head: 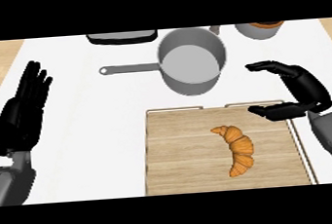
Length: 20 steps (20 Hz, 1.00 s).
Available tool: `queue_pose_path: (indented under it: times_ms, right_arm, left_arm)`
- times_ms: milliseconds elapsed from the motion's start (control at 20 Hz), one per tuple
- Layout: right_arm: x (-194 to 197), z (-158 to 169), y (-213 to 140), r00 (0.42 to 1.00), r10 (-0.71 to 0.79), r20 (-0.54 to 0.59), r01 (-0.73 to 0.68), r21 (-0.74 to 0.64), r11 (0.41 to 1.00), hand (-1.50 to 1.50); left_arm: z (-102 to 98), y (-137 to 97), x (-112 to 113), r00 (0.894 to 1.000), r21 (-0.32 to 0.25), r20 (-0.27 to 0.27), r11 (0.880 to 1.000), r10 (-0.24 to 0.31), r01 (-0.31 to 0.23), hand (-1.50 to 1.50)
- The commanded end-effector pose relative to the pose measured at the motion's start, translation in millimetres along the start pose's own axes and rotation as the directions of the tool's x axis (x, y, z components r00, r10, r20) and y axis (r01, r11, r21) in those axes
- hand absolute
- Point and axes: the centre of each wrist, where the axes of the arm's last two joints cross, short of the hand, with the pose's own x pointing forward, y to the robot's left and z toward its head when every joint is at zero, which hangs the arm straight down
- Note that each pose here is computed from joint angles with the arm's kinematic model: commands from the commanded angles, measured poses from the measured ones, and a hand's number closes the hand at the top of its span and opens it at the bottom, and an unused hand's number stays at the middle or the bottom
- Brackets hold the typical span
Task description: Pick the croissant from the tray and place it in the pot
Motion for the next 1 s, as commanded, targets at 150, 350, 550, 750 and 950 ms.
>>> queue_pose_path:
  times_ms: [150, 350, 550, 750, 950]
  right_arm:
    - [-4.0, 5.8, -44.6, 0.988, -0.039, 0.147, 0.018, 0.146, 0.989, -1.50]
    - [9.5, -17.9, -48.3, 0.995, 0.059, 0.076, -0.081, 0.324, 0.943, -1.50]
    - [36.7, -31.1, -49.8, 0.972, 0.233, -0.002, -0.192, 0.560, 0.806, -1.50]
    - [59.0, -55.4, -10.8, 0.931, 0.363, 0.043, -0.291, 0.688, 0.665, -1.50]
    - [70.9, -50.9, 20.2, 0.893, 0.449, 0.039, -0.308, 0.779, 0.546, -1.50]
  left_arm:
    - [-1.8, -1.4, 24.7, 0.999, 0.037, -0.039, 0.999, -0.007, 0.009, 0.00]
    - [4.5, -3.2, 6.5, 0.999, 0.042, -0.037, 0.999, -0.014, 0.015, 0.00]
    - [2.5, -2.8, 16.0, 0.999, 0.021, -0.042, 1.000, -0.005, 0.006, 0.00]
    - [12.3, -7.0, -4.1, 0.999, 0.043, -0.049, 0.999, -0.005, 0.007, 0.00]
    - [6.5, 3.2, 8.7, 0.998, 0.038, -0.065, 0.999, -0.022, 0.025, 0.00]
